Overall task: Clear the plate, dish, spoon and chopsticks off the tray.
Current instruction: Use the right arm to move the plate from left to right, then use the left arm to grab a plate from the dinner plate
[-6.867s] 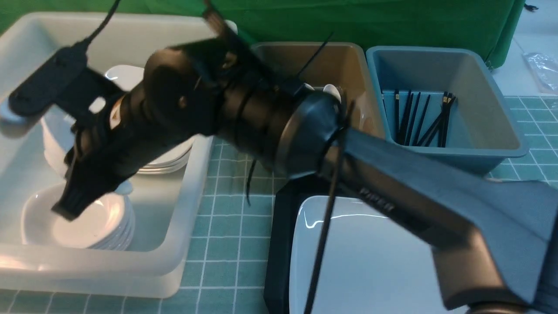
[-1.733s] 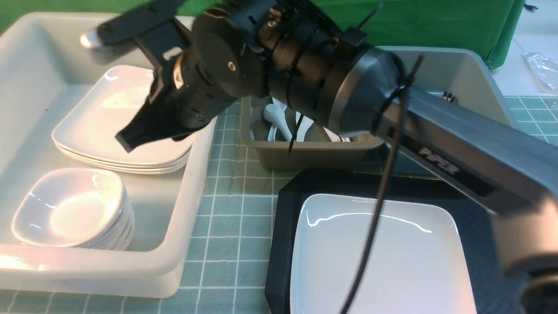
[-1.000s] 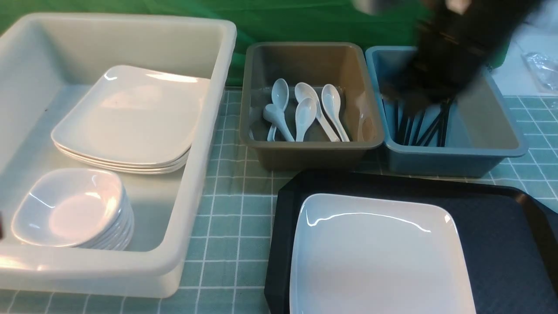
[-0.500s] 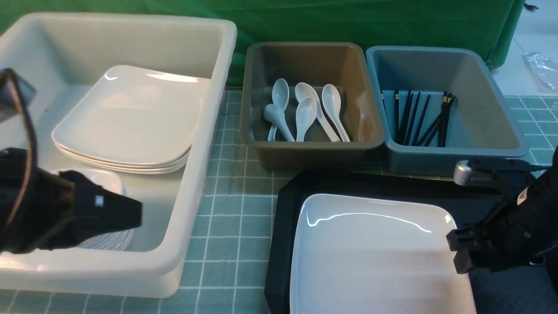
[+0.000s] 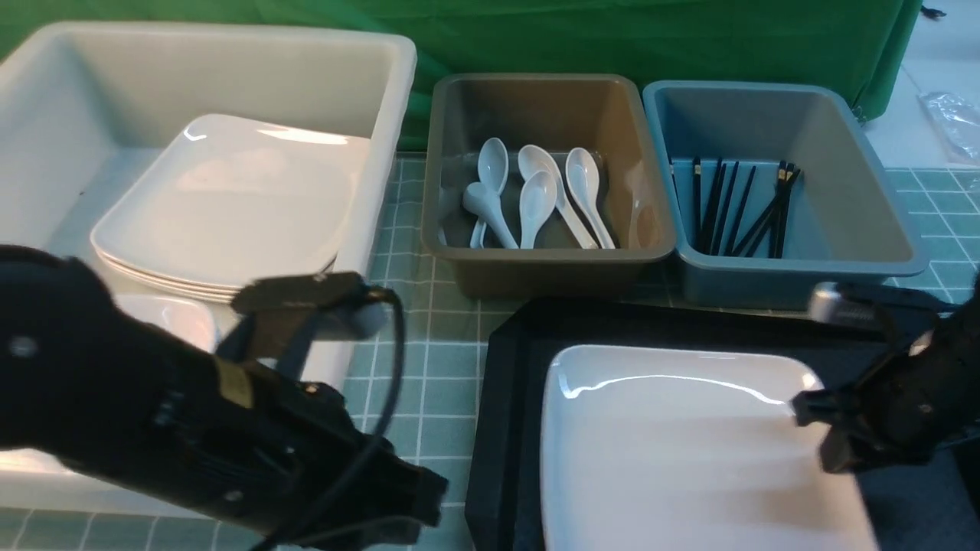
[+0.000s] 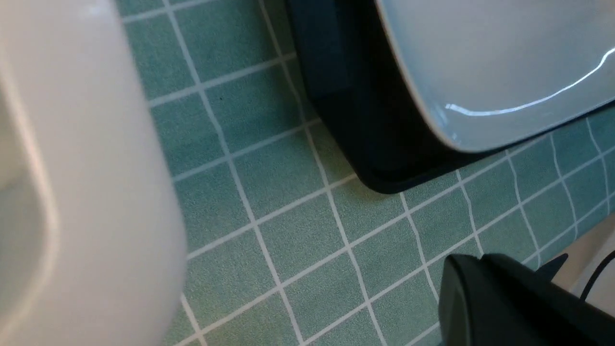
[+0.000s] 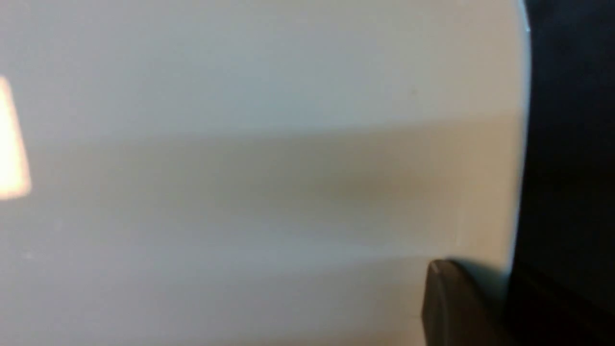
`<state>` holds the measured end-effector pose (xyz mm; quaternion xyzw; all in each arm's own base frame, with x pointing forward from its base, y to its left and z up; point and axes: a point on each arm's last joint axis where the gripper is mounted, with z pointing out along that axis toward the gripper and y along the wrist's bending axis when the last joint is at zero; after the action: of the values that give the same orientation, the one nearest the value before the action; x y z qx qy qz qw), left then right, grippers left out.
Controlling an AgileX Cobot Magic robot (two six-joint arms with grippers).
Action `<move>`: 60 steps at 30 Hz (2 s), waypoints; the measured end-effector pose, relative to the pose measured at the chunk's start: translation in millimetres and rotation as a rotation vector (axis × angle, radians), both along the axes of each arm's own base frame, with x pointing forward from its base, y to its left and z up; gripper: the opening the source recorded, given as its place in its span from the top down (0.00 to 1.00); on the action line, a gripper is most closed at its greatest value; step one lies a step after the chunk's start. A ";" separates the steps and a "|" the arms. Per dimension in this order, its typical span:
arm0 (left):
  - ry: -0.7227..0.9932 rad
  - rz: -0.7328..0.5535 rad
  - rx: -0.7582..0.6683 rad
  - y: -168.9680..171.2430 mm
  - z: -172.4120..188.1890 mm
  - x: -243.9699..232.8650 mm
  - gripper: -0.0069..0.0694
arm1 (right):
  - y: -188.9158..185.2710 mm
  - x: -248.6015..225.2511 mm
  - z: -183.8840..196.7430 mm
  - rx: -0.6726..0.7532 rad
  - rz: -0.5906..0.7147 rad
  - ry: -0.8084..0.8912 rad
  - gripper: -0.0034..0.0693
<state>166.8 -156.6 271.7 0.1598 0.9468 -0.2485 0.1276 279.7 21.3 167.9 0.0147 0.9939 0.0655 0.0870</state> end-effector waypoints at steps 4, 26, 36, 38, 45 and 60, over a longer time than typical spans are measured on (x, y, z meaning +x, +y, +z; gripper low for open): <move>0.042 -0.055 0.035 -14.6 -15.7 0.6 0.91 | -38.6 -3.5 1.2 -0.010 -0.120 0.030 0.79; -0.005 -0.105 0.034 -68.4 -21.1 54.0 0.91 | -27.8 -4.3 0.8 -0.002 -0.066 0.039 0.67; -0.009 -0.189 0.090 -116.2 -59.2 103.0 0.47 | -25.6 -6.8 0.7 -0.002 -0.052 0.065 0.18; -0.020 -0.186 0.090 -122.9 -65.6 111.0 0.36 | -25.6 -7.5 2.6 -0.002 -0.051 0.062 0.18; -0.019 -0.183 0.096 -147.4 -94.5 139.5 0.13 | -25.2 -14.8 32.7 -0.007 -0.048 -0.047 0.17; -0.139 -0.119 0.049 -160.8 -89.3 175.0 0.19 | -23.0 -53.9 113.9 -0.030 -0.017 -0.379 0.17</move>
<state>341.8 -317.4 182.4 0.2359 0.9303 -0.2206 0.1741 225.8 -1.7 281.7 0.0090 0.9605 0.0517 0.2734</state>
